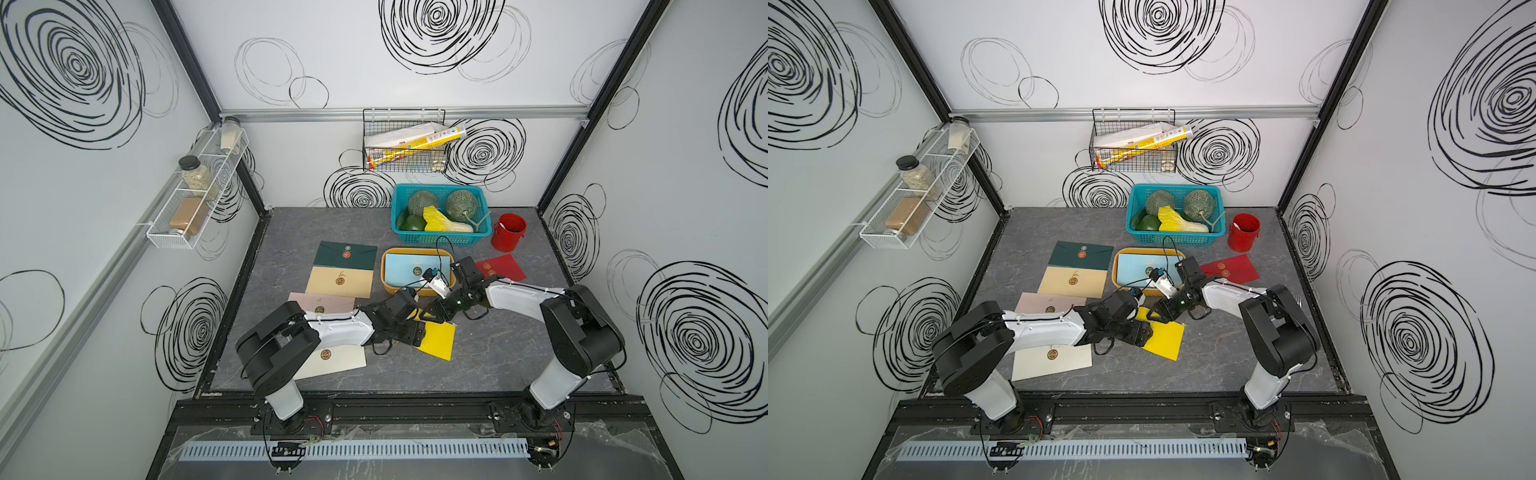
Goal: Put the sealed envelopes into the storage box
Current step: Pick up the envelope from the center of the board, then move the storage box to the center of the board, then place the envelope in the storage box.
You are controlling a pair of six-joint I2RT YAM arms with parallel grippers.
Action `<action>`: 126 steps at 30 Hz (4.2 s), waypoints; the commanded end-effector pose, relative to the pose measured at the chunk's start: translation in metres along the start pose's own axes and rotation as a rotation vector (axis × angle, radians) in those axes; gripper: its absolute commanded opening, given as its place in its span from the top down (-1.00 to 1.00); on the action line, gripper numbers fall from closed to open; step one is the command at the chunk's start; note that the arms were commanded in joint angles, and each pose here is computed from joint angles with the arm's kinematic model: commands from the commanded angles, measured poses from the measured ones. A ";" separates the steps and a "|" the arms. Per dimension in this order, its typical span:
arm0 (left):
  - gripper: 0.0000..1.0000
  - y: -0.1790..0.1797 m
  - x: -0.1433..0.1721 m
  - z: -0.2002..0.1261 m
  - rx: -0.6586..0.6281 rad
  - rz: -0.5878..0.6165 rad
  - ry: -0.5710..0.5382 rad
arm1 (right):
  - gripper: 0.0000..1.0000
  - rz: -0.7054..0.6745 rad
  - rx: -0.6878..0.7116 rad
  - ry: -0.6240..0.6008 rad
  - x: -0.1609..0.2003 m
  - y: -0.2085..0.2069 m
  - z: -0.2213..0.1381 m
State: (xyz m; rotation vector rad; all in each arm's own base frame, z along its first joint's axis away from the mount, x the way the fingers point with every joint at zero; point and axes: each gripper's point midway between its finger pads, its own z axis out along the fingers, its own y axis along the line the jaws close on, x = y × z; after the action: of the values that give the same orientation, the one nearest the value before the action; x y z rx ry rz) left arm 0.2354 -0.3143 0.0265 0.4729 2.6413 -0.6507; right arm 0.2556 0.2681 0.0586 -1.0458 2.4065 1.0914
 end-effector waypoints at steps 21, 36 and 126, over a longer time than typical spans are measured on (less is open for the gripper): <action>-0.98 0.064 -0.092 -0.114 -0.256 -0.269 -0.178 | 1.00 0.019 -0.002 0.004 -0.014 0.013 -0.023; -0.10 0.143 -0.156 -0.062 -0.286 -0.296 -0.146 | 1.00 0.043 0.306 -0.021 -0.057 0.011 -0.090; 0.91 0.135 -0.129 -0.056 -0.160 -0.251 -0.042 | 0.19 -0.317 0.582 0.151 -0.144 -0.063 -0.058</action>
State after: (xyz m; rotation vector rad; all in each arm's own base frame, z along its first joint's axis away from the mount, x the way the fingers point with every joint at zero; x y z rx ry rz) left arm 0.3749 -0.1995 0.0575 0.1377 2.7907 -0.4419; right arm 0.3870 0.2733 0.1138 -1.3641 2.3659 0.2608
